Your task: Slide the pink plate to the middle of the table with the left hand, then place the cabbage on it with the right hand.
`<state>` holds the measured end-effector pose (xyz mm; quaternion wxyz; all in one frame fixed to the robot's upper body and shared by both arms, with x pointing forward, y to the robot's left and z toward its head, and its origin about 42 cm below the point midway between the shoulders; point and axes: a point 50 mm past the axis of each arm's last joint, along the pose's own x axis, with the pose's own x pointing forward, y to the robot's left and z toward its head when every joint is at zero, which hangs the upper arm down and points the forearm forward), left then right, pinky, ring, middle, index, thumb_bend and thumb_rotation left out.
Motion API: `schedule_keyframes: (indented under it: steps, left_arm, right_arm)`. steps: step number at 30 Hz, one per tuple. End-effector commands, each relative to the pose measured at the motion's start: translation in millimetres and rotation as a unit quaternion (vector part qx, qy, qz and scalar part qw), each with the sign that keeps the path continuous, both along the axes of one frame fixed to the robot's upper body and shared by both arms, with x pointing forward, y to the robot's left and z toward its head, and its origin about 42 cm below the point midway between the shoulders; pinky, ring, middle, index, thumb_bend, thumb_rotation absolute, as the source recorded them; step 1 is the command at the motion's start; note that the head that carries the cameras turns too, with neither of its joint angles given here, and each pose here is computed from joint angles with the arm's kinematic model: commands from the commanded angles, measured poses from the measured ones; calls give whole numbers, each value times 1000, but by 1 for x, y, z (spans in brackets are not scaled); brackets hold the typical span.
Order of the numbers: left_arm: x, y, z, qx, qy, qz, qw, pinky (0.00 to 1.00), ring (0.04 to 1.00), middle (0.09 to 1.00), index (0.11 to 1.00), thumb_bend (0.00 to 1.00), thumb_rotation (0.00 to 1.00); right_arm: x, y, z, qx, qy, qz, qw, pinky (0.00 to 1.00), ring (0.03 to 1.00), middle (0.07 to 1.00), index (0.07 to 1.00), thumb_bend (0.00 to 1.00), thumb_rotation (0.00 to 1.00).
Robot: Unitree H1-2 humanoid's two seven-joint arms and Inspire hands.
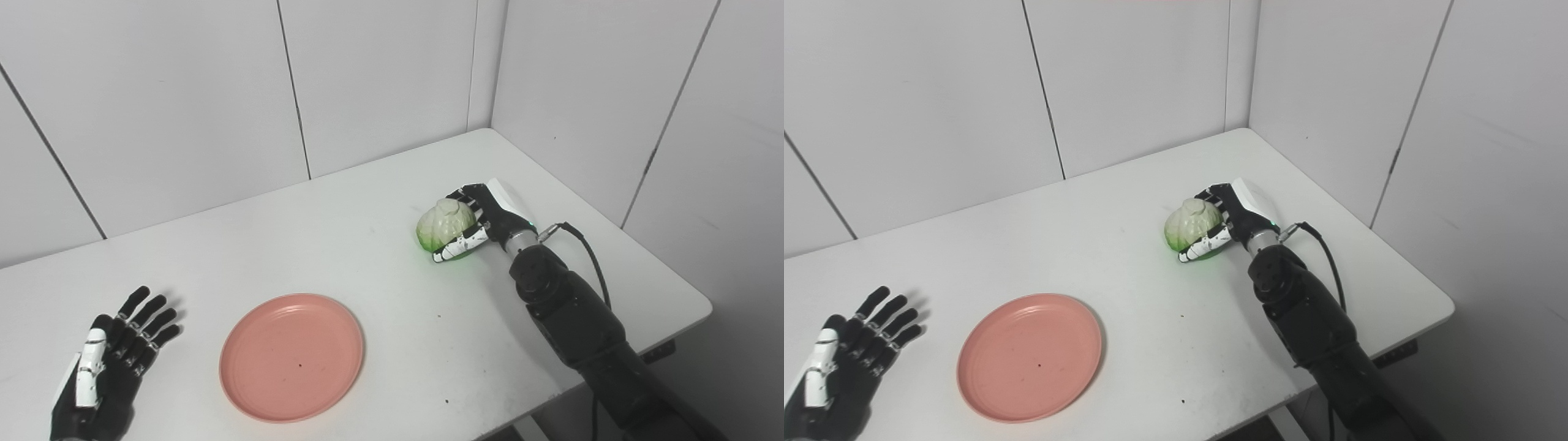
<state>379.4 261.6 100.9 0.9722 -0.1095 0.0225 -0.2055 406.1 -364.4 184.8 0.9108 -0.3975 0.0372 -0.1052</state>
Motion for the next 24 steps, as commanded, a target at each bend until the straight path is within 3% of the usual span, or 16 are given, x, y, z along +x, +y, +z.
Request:
schedule_keyframes:
  steps: [1, 11, 24]
  left_arm:
    - [-23, 0, -35, 2, 71, 3, 997, 838, 867, 893, 887, 496, 994]
    - [-24, -11, -33, 8, 66, 5, 998, 853, 871, 894, 889, 502, 994]
    - [-27, -38, -28, 20, 63, 20, 998, 854, 876, 900, 897, 486, 1000]
  right_arm:
    - [5, -2, 26, -6, -48, -5, 999, 389, 433, 450, 519, 527, 0]
    - [-3, 19, 59, 11, -98, 24, 995, 352, 409, 439, 528, 525, 0]
    - [-12, 65, 107, 19, -151, 112, 982, 334, 408, 454, 522, 525, 0]
